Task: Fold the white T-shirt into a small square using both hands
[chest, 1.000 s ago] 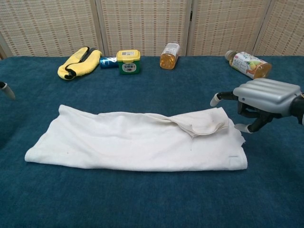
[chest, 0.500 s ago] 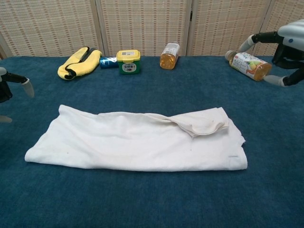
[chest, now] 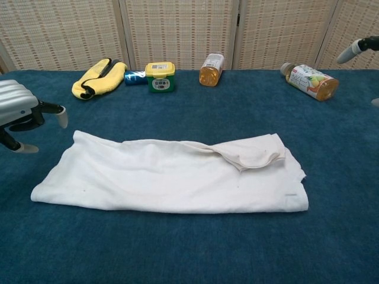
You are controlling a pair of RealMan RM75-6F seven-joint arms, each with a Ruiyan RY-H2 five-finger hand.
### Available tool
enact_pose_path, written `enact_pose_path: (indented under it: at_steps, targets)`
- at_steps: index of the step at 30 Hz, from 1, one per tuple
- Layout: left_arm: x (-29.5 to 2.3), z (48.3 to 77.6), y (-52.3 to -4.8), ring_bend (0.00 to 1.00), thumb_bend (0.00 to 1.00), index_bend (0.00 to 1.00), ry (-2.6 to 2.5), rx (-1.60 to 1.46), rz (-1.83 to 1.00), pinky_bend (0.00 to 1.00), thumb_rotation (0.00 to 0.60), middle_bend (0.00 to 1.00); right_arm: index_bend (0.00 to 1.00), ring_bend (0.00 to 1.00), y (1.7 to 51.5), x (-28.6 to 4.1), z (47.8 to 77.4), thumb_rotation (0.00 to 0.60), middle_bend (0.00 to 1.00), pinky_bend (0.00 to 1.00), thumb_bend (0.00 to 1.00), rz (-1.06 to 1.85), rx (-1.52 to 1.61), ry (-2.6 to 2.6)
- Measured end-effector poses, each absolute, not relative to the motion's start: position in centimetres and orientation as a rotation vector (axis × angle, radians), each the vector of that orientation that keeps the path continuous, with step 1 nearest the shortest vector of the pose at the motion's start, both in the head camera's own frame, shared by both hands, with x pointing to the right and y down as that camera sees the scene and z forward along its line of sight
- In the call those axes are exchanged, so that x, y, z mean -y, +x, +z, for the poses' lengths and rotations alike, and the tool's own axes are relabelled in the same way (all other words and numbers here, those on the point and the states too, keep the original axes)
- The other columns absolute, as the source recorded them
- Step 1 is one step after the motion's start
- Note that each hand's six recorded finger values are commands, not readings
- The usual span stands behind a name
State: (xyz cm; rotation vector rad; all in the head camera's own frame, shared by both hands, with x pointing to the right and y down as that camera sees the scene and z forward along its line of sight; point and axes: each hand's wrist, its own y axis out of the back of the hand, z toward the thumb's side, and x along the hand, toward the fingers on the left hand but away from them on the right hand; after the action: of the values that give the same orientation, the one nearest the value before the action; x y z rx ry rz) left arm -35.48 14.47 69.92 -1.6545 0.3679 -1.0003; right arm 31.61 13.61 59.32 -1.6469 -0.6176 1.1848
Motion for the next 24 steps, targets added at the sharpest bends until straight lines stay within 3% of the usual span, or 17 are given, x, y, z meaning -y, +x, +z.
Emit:
enact_pose_path:
  at_steps: [24]
  targets:
    - [-15.2,74.4,-35.2,0.85,0.15,0.42,-1.617,-0.242,-1.036,0.97,0.6,0.94,0.17,0.99,32.9,-14.6,59.1,0.6,0.95,1.0,0.32,1.234,0.652,-1.641]
